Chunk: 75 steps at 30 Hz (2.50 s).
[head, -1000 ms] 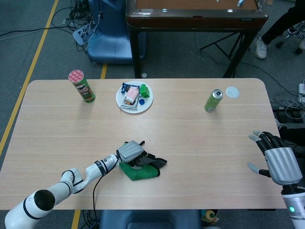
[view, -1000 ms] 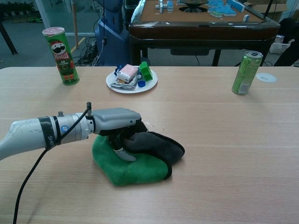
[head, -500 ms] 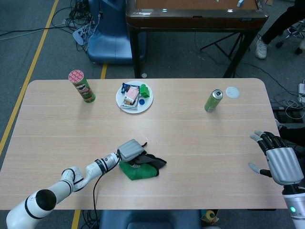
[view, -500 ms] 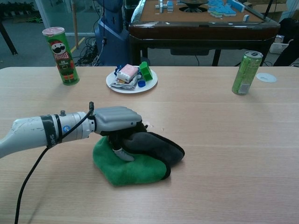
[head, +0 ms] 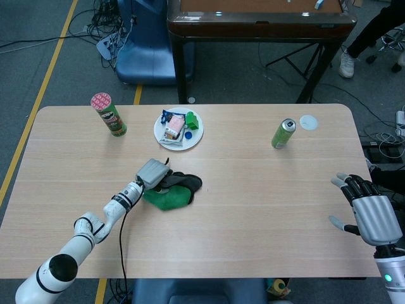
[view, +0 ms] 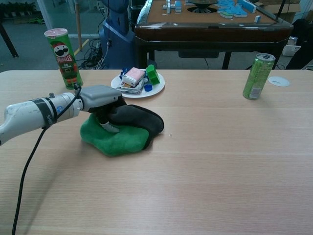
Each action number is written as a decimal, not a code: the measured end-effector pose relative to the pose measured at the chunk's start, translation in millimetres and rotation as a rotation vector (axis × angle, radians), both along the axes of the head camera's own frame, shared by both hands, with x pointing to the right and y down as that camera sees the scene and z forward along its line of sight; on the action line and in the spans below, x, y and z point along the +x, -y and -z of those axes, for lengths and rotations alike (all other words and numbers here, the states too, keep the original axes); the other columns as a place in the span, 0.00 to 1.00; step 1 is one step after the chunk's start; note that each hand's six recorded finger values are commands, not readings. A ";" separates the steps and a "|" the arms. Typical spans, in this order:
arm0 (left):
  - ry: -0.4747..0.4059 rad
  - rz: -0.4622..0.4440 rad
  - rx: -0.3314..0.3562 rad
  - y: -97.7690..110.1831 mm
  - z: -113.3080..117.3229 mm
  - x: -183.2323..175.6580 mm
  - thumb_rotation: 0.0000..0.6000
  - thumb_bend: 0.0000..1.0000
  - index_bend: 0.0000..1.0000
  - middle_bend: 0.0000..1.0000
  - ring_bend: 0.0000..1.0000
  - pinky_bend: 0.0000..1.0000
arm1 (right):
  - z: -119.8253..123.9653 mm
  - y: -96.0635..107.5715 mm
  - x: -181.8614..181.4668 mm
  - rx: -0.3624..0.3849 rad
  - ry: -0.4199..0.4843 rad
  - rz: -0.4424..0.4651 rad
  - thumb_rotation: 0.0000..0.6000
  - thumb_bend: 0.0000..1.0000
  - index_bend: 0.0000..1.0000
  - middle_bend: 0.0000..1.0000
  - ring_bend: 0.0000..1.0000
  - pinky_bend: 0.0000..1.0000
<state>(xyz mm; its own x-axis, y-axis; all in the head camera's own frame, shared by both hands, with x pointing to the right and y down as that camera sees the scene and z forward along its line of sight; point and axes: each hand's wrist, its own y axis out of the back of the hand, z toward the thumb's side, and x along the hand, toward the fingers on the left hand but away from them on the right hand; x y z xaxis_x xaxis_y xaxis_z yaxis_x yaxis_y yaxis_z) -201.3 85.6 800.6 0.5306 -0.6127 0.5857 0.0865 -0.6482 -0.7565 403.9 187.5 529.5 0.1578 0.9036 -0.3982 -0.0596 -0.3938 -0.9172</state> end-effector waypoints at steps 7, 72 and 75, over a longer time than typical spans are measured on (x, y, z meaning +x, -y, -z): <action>-0.024 0.088 0.062 24.3 13.9 -17.1 1.00 0.18 0.62 0.67 0.66 0.92 | -0.2 0.2 -0.9 0.000 0.002 0.003 1.00 0.17 0.23 0.21 0.17 0.24; 0.070 0.544 0.194 -62.4 170.3 -229.5 1.00 0.18 0.13 0.05 0.10 0.33 | -21.5 11.4 -16.9 -0.050 0.071 0.090 1.00 0.17 0.23 0.23 0.17 0.24; 0.093 0.586 0.233 -80.4 185.3 -243.8 1.00 0.18 0.14 0.05 0.10 0.33 | -23.6 10.1 -20.1 -0.059 0.078 0.107 1.00 0.17 0.23 0.23 0.17 0.24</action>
